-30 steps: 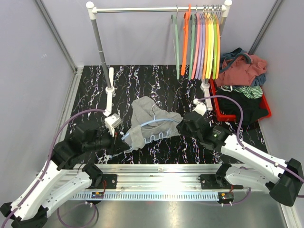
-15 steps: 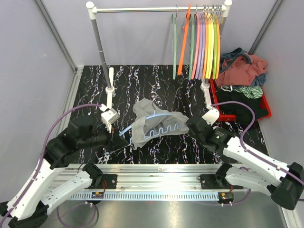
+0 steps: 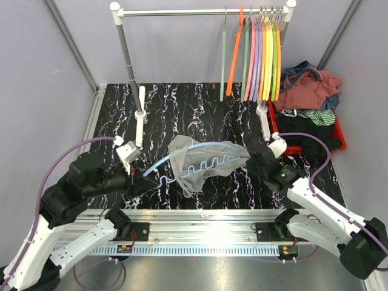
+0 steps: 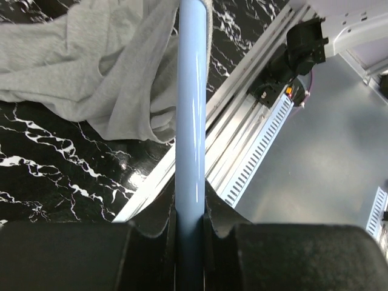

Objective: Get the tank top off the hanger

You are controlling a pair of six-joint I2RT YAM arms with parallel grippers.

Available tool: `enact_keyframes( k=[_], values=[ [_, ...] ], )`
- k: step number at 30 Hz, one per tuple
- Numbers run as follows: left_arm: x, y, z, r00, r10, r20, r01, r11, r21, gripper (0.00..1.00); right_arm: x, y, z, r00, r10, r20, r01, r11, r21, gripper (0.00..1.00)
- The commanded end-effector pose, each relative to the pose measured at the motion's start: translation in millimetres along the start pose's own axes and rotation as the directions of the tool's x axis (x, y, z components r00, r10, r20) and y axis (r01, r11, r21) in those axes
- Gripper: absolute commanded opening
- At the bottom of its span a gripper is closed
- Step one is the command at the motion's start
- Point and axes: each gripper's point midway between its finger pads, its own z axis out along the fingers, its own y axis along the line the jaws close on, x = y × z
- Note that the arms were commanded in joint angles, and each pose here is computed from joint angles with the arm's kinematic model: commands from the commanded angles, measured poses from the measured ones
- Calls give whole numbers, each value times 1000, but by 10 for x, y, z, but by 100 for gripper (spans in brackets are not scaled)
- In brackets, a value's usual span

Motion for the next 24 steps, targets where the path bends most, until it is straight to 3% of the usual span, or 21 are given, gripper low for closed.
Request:
enact_keyframes(
  k=[1, 6, 9, 11, 13, 14, 16, 20, 23, 24],
  values=[
    [-523, -91, -118, 968, 55, 246, -56, 998, -4, 0, 182, 99, 73, 997, -46, -56, 40, 994, -105, 0],
    [-580, -46, -25, 951, 24, 308, -26, 1000, 3, 0, 436, 414, 14, 982, -89, -169, 36, 955, -294, 0],
    [-619, 51, 22, 934, -3, 358, 13, 1000, -25, 0, 478, 405, -89, 972, -105, -210, 37, 952, -305, 11],
    [-661, 101, 52, 916, -25, 401, 41, 999, -31, 0, 447, 339, -241, 971, -98, -218, 26, 951, -308, 48],
    [-571, 174, 215, 925, -50, 377, 63, 998, -24, 0, 445, 313, -403, 967, -97, -236, 13, 942, -336, 70],
    [-529, 187, 281, 930, -59, 363, 68, 998, -12, 0, 393, 361, -565, 969, -92, -231, -6, 920, -392, 88],
    [-412, 181, 459, 944, -96, 314, 89, 995, 36, 0, 342, 406, -752, 967, -111, -228, -4, 893, -450, 99],
    [-261, 176, 642, 958, -120, 260, 102, 991, 83, 0, 120, 634, -1180, 980, -100, -171, -27, 787, -616, 100],
    [-224, 118, 708, 959, -125, 256, 97, 988, 120, 0, -139, 791, -1302, 993, 24, -111, -93, 732, -675, 98],
    [-217, 70, 726, 959, -120, 257, 87, 987, 139, 0, -317, 955, -1428, 995, 80, -66, -102, 660, -744, 98]
  ],
)
